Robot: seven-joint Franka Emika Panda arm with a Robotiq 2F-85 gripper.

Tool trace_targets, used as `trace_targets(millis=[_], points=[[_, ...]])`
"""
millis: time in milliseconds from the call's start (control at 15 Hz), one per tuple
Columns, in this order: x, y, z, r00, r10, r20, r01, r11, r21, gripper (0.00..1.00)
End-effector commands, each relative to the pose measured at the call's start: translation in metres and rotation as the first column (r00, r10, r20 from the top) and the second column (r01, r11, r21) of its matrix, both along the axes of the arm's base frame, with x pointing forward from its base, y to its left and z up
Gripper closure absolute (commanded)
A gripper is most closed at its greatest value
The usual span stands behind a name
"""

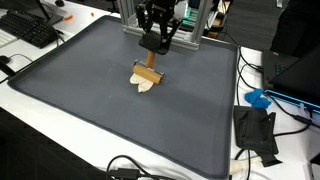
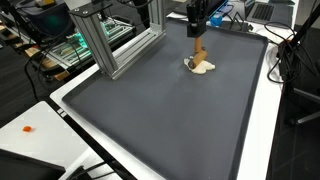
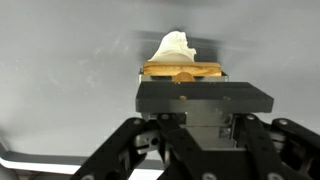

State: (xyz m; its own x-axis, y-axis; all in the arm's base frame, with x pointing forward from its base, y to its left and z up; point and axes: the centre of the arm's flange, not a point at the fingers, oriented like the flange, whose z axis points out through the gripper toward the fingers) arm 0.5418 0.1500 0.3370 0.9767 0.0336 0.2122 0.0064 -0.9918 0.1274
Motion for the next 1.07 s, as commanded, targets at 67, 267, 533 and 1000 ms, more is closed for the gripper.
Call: trace_targets(millis=[67, 267, 533, 1000], points=[[-0.021, -0.011, -0.033, 0.987, -0.051, -0.153, 0.044, 0.998, -0.051, 0.77], [-0.018, -0.012, -0.03, 0.979, -0.127, -0.159, 0.121, 0.991, -0.051, 0.77], [-0.011, -0.015, -0.031, 0.967, -0.238, -0.088, 0.239, 0.971, -0.005, 0.77], [-0.004, -0.017, -0.037, 0.939, -0.344, 0.015, 0.342, 0.938, 0.061, 0.77]])
